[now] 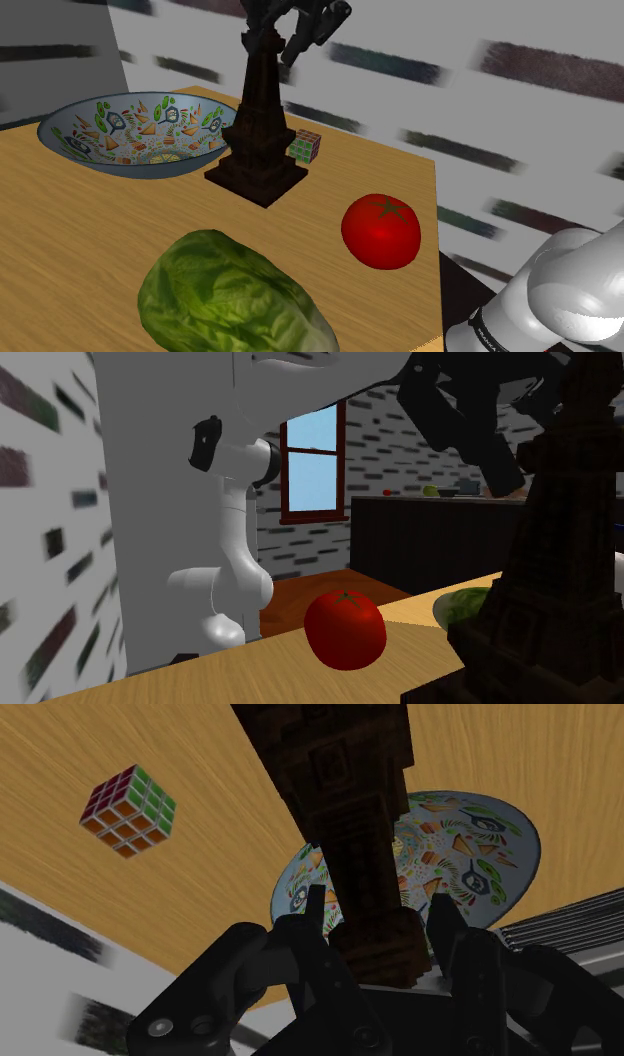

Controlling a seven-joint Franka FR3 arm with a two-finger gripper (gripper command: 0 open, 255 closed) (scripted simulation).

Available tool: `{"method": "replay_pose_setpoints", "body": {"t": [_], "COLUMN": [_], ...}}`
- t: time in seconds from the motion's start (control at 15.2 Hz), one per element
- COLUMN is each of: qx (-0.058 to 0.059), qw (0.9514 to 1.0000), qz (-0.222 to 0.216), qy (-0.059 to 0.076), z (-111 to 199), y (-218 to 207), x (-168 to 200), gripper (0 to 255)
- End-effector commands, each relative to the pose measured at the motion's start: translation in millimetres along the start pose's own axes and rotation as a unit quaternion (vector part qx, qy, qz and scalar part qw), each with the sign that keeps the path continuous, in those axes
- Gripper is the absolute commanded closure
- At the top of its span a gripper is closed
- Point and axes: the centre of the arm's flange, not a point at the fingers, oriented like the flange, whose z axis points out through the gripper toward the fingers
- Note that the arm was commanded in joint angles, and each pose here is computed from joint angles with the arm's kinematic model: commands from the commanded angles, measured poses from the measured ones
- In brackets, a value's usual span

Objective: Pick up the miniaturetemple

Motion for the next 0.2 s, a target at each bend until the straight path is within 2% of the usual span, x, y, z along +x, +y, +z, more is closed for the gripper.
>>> {"method": "replay_pose_setpoints", "body": {"t": [0.0,0.13], "qx": [0.0,0.0], "qw": [1.0,1.0], "qz": [0.0,0.0], "qy": [0.001,0.001], "z": [-11.0,-11.7], "y": [-2.6,-2.8], "x": [4.4,4.7], "gripper": [255,255]}}
